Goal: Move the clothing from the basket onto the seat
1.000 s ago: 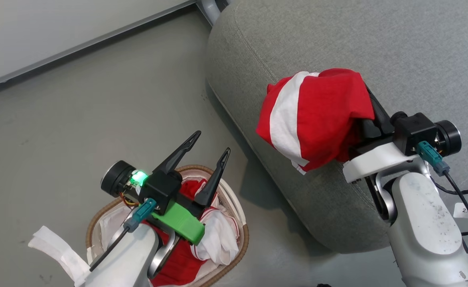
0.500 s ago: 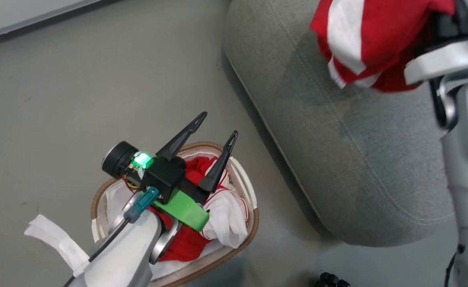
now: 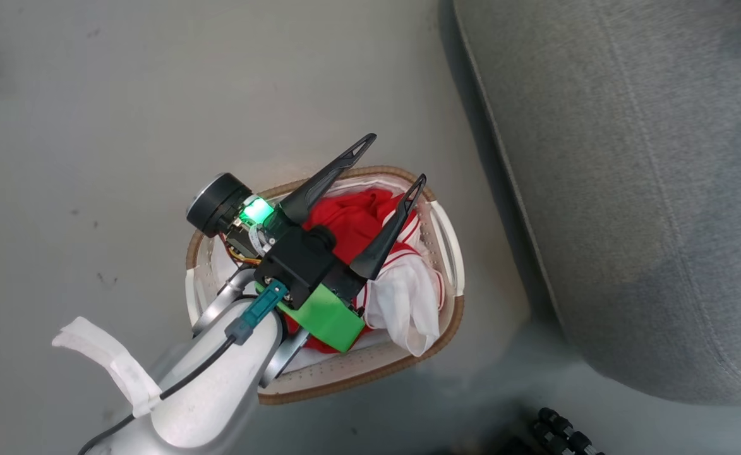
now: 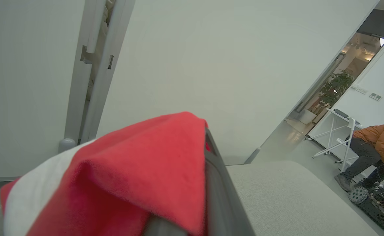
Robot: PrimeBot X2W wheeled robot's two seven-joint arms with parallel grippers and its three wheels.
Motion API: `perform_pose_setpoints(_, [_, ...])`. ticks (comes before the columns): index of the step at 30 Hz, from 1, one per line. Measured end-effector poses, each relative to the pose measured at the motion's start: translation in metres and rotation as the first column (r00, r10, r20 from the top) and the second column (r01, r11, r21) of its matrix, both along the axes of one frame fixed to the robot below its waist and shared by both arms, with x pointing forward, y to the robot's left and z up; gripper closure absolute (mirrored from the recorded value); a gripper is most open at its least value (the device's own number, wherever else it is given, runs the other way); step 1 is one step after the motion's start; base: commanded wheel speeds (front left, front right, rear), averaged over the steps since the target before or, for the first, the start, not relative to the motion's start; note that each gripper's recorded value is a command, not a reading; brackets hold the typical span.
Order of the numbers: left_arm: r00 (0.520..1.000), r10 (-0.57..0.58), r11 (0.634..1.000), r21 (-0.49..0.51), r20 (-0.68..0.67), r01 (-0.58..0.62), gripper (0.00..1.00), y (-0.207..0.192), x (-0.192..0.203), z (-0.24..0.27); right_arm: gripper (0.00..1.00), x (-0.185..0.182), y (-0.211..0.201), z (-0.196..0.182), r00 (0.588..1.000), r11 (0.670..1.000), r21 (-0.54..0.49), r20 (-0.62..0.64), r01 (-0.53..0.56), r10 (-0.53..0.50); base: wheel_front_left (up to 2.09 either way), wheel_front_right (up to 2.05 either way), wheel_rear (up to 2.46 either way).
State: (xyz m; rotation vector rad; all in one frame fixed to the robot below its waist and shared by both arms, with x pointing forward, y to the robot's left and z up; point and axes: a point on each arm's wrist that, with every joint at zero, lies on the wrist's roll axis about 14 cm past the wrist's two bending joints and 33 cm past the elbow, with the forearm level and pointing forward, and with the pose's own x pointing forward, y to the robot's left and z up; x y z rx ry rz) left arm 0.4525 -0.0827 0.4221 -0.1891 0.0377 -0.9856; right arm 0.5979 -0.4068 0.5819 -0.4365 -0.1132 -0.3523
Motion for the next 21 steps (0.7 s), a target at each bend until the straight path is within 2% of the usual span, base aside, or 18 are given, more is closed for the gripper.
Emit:
perform_pose_setpoints(8, [0.993,0.076,0.997,0.038,-0.095,-0.073,0.00,0.024,0.004,-0.041,1.00,0.013,0.016,-0.131,0.971,0.995,0.095,-0.239,0.020,0.004,0.00,0.00,0.00])
perform_pose_setpoints(12, [0.988,0.094,0.994,0.060,-0.119,-0.087,0.00,0.032,0.004,-0.054,1.00,0.014,0.031,-0.163,0.958,0.992,0.129,-0.284,0.008,0.030,0.00,0.00,0.00])
perform_pose_setpoints(13, [0.988,0.094,0.994,0.060,-0.119,-0.087,0.00,0.032,0.003,-0.054,0.92,0.014,0.034,-0.166,0.958,0.991,0.135,-0.286,0.005,0.034,0.00,0.00,0.00])
perform_pose_setpoints(14, [0.989,0.093,0.995,0.059,-0.117,-0.086,0.00,0.031,0.003,-0.053,0.65,0.012,0.036,-0.165,0.960,0.990,0.144,-0.278,0.006,0.035,0.00,0.00,0.00])
perform_pose_setpoints(15, [0.989,0.091,0.995,0.058,-0.114,-0.085,0.00,0.030,0.003,-0.052,0.58,0.011,0.036,-0.162,0.965,0.988,0.152,-0.262,0.009,0.032,0.00,0.00,0.00])
perform_pose_setpoints(16, [0.990,0.090,0.995,0.057,-0.112,-0.084,0.00,0.030,0.003,-0.050,0.00,0.010,0.035,-0.158,0.967,0.988,0.152,-0.253,0.009,0.030,0.00,0.00,0.00])
perform_pose_setpoints(21, [0.991,0.083,0.996,0.037,-0.102,-0.079,0.00,0.024,0.001,-0.037,0.00,-0.005,0.041,-0.155,0.964,0.988,0.155,-0.261,-0.004,0.045,0.00,0.00,0.00])
